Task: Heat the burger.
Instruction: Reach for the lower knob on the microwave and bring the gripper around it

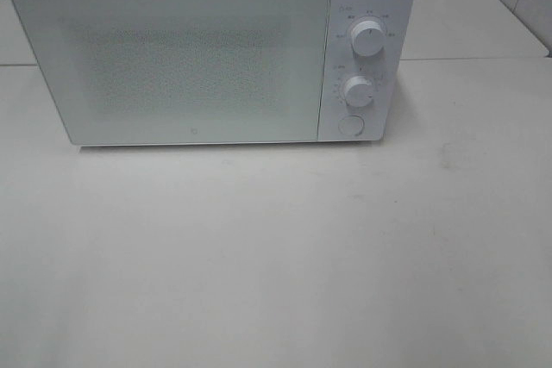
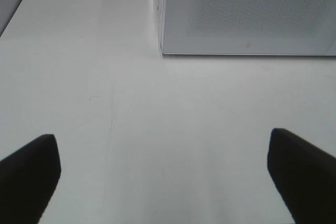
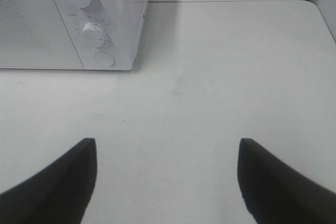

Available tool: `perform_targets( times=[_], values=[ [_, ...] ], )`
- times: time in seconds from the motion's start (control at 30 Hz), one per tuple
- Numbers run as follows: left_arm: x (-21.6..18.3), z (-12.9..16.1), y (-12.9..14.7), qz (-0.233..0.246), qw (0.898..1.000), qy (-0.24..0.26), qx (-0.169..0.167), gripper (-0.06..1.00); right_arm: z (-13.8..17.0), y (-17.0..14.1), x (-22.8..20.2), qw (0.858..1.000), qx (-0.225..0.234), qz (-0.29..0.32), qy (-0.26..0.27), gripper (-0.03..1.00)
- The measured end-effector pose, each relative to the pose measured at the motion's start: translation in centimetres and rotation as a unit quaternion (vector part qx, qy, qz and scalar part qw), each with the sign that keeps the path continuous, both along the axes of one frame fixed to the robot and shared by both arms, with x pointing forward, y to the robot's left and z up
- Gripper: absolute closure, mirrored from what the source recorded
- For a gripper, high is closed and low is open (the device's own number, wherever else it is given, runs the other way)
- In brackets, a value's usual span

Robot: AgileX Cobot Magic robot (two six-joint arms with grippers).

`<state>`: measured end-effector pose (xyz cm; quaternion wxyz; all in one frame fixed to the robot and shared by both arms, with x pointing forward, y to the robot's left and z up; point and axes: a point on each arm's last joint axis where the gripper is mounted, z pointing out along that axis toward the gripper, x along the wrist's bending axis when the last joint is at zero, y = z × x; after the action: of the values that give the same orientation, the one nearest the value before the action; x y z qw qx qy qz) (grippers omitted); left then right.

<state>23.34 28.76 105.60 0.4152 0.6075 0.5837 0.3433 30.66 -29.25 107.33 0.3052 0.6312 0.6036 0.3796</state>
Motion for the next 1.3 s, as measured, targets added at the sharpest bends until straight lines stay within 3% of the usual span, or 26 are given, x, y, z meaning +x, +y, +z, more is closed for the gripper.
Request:
perform_targets(
  times=[0.2, 1.0, 1.3],
  values=[
    [0.0, 0.0, 0.0, 0.0, 1.0, 0.0, 0.0, -0.05, -0.1, 0.1, 2.1, 1.0, 0.0, -0.002, 0.001, 0.25],
    [0.0, 0.0, 0.0, 0.0, 1.0, 0.0, 0.0, -0.05, -5.1, 0.4, 10.3, 1.0, 0.006, -0.014, -0.022, 0.25],
    [0.0, 0.0, 0.0, 0.0, 1.0, 0.0, 0.0, -0.05, -7.7, 0.5, 12.7, 0.997, 0.01, -0.02, -0.076, 0.25]
  ],
)
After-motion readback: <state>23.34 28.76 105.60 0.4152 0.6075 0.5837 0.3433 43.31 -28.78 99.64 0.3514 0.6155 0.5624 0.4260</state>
